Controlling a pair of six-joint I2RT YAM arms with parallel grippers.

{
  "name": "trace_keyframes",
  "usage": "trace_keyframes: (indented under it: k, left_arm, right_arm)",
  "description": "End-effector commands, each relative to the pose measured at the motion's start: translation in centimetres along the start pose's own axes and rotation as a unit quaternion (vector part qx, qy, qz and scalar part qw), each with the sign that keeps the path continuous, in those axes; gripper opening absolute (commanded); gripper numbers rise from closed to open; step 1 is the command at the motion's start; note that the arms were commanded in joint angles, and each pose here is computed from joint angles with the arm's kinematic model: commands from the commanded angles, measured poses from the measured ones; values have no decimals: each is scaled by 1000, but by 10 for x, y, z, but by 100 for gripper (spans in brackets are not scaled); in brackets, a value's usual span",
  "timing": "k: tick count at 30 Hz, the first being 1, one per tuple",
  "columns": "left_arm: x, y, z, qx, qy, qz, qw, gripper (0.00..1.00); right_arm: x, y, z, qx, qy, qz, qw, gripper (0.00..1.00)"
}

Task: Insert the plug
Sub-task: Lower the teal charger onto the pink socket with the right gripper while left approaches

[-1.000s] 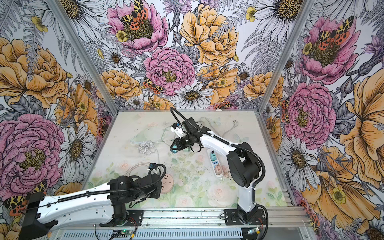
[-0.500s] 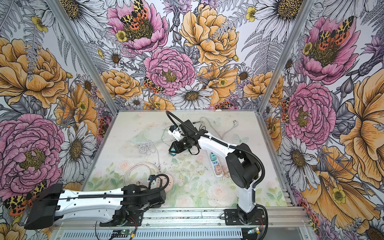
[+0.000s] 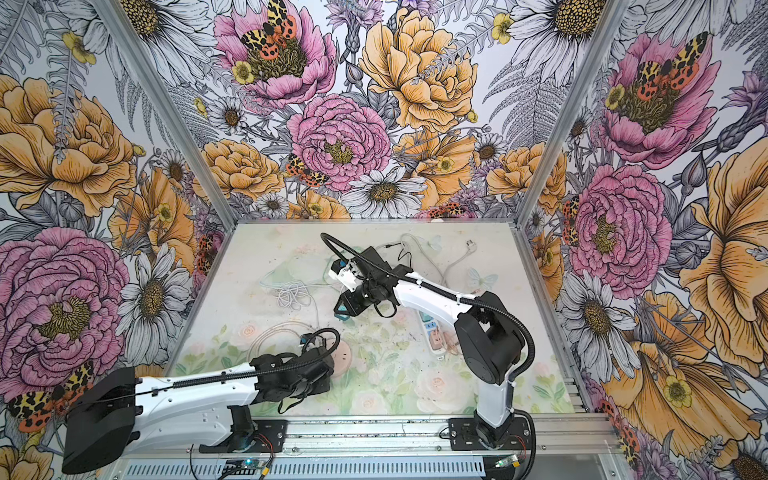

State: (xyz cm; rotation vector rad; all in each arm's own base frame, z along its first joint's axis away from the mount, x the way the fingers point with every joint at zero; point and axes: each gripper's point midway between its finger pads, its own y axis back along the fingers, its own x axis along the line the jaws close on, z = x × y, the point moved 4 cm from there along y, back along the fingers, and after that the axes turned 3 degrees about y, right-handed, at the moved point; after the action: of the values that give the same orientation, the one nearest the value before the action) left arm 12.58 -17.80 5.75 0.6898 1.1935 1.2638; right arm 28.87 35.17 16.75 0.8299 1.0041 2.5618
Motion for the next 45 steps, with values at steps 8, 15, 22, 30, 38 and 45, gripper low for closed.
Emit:
trace_keyframes:
  k: [8,15,22,30,38,45]
  left_arm:
    - [-17,62,38,-18,-47,-22,999,17]
    - [32,131,68,-96,6,-6,995,20]
    - [53,151,91,-156,73,-2,985,23]
    - [56,160,103,-173,75,0,982,24]
    - [59,156,105,-172,80,4,982,23]
    - [59,155,105,-168,82,4,982,23]
  right_arm:
    - [23,-16,-10,21,159,-31,987,0]
    - [27,-32,-21,35,187,6,982,0]
    - [26,-47,-32,36,214,15,976,0]
    - [26,-61,-38,31,227,33,973,0]
    - [28,-70,-49,45,248,33,967,0]
    - [20,-74,-63,64,254,23,965,0]
